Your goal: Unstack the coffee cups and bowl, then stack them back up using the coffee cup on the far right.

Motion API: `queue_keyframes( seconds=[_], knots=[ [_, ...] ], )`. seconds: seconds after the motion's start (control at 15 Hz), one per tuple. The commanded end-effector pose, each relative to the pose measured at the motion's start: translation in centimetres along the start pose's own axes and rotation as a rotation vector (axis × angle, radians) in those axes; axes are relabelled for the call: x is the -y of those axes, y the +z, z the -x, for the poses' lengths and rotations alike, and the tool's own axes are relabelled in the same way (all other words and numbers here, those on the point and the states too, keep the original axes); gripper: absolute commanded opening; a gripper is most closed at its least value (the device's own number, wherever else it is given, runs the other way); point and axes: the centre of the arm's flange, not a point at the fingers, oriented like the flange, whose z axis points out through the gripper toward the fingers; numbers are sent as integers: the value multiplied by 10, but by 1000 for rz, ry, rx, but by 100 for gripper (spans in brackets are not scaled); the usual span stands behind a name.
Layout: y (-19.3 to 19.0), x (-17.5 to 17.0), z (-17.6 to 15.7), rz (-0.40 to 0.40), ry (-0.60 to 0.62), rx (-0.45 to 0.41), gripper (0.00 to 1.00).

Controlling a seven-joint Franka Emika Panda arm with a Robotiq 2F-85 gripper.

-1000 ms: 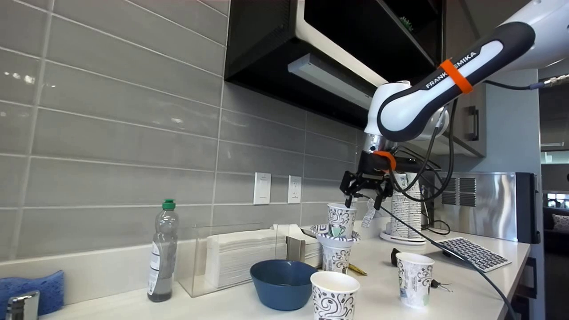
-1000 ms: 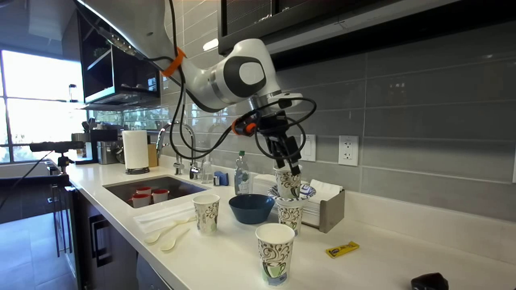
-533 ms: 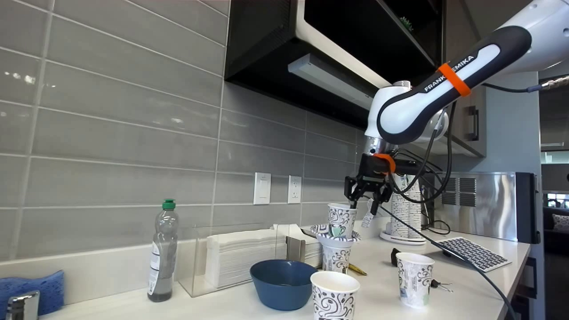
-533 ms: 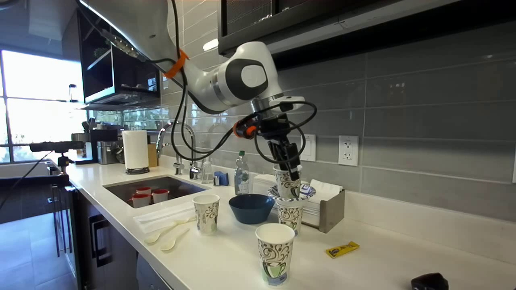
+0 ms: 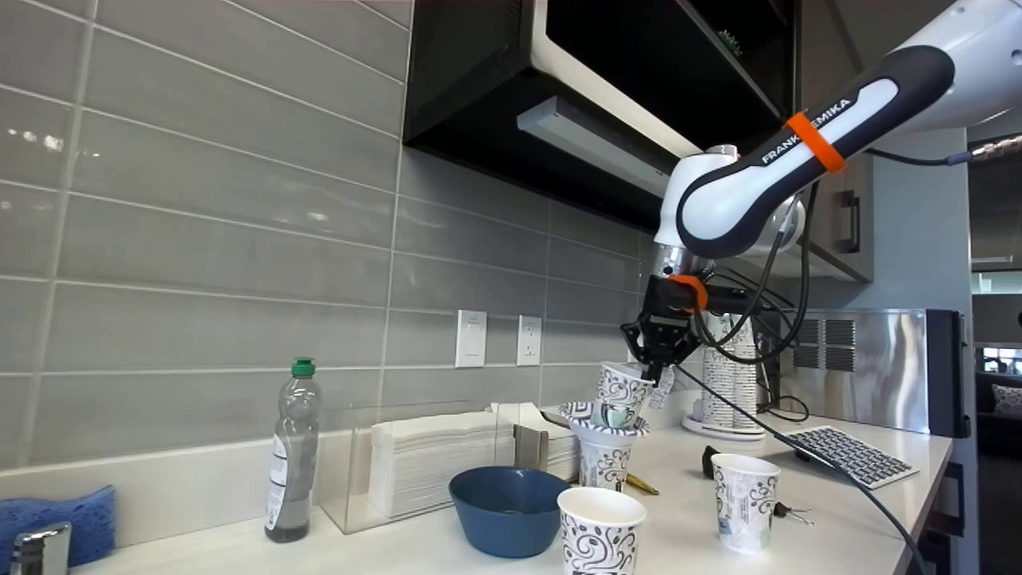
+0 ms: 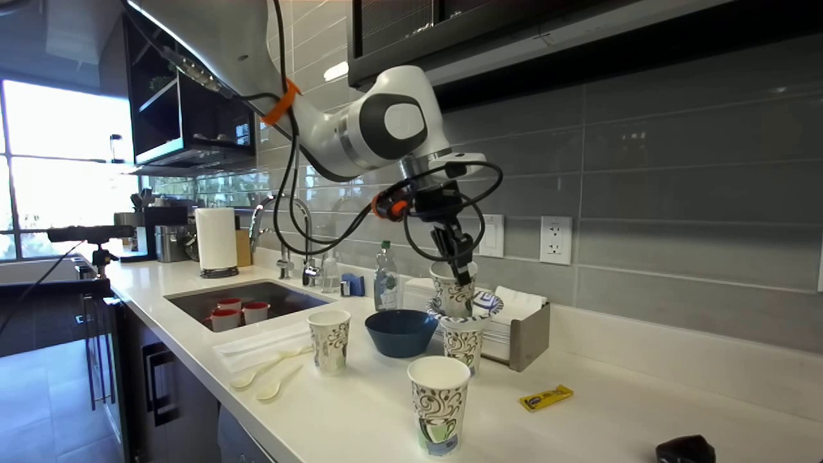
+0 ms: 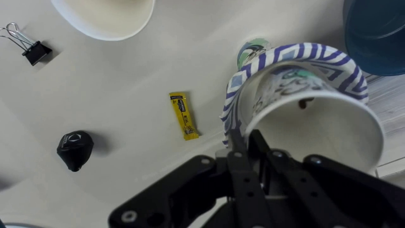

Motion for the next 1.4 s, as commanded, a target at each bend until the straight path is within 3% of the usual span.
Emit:
queue_keyframes(
  seconds=[0.0, 0.4, 0.87, 1.0, 1.33],
  knots=[
    [-2, 6, -4, -37, 28, -30, 0],
    [-21, 11, -11, -98, 43, -101, 1],
    [-85, -4, -8, -119, -8, -181, 1],
    [-104, -11, 3, -139, -38, -161, 1],
    [-104, -22, 41, -129, -155, 24, 1]
  ],
)
